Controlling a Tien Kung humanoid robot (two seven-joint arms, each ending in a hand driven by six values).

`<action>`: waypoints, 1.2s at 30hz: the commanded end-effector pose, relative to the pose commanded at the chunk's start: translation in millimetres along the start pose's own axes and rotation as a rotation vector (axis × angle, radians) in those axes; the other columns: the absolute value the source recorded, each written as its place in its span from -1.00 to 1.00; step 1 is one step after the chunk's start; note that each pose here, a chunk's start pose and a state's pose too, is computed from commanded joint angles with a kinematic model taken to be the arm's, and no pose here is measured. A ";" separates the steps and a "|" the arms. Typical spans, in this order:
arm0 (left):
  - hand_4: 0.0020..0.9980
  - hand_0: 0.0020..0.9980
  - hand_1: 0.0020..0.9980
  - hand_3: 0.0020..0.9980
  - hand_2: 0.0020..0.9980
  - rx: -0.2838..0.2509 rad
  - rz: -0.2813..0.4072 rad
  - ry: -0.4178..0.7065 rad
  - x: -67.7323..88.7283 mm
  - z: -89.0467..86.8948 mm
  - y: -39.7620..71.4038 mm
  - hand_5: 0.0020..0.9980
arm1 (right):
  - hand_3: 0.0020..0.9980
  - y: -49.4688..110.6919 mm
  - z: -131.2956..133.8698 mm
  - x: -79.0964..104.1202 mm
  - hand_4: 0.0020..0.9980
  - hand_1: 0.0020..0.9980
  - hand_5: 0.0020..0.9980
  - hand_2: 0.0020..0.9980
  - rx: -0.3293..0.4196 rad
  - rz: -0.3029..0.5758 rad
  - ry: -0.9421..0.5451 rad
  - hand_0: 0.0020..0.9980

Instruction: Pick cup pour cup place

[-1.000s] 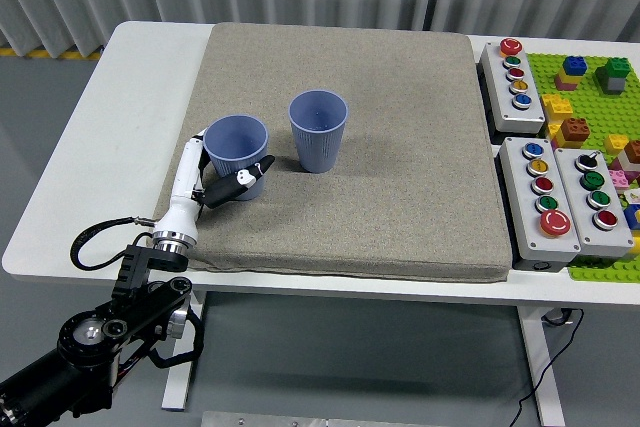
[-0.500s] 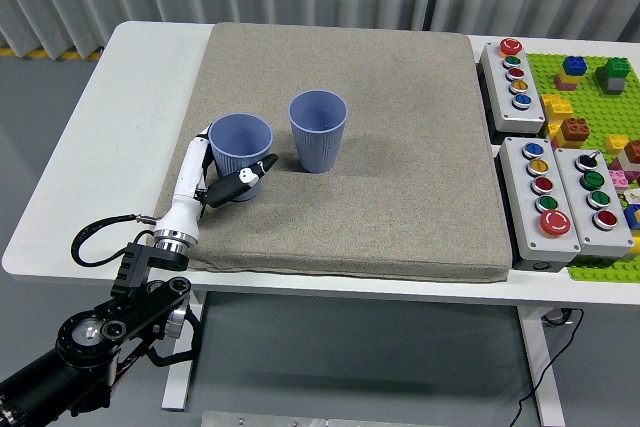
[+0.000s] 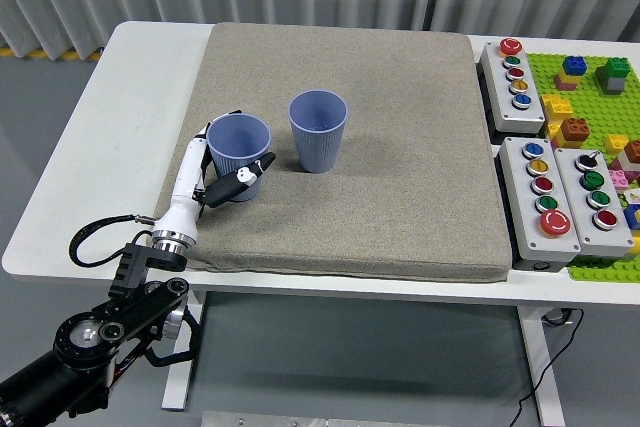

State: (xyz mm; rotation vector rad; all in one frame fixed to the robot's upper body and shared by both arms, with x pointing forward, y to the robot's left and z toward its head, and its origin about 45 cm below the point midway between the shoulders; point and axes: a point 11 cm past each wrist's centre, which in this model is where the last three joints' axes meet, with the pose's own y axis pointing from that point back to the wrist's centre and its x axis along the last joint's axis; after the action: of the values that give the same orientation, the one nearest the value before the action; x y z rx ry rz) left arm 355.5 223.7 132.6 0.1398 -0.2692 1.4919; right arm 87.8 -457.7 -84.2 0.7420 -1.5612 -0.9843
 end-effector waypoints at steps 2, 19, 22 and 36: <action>0.94 0.39 0.41 0.70 0.62 -0.001 0.001 -0.002 1.7 0.1 1.0 -0.12 | 0.19 0.1 -0.6 0.3 -1.00 0.22 -1.00 0.03 0.001 0.000 0.000 0.28; 1.00 0.39 0.41 0.70 0.62 0.006 0.005 -0.020 14.4 -3.8 12.2 -0.05 | 0.19 -0.3 0.1 1.8 -1.00 0.22 -1.00 0.03 0.001 0.003 -0.001 0.28; 1.00 0.40 0.42 0.70 0.63 0.004 -0.003 -0.020 13.5 -2.6 11.5 -0.03 | 0.19 -0.1 -0.4 1.6 -1.00 0.22 -1.00 0.03 0.001 0.003 -0.002 0.28; 1.00 0.64 0.69 1.00 1.00 0.015 -0.104 -0.044 5.2 2.3 13.0 0.07 | 0.19 -0.4 0.7 2.0 -1.00 0.22 -1.00 0.03 -0.001 0.003 0.000 0.28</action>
State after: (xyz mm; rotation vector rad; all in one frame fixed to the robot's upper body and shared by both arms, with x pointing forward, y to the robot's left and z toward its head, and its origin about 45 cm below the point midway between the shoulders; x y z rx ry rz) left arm 342.6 229.2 135.2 0.1960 -0.2820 1.3888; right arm 86.6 -459.5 -83.7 0.7383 -1.5617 -0.9825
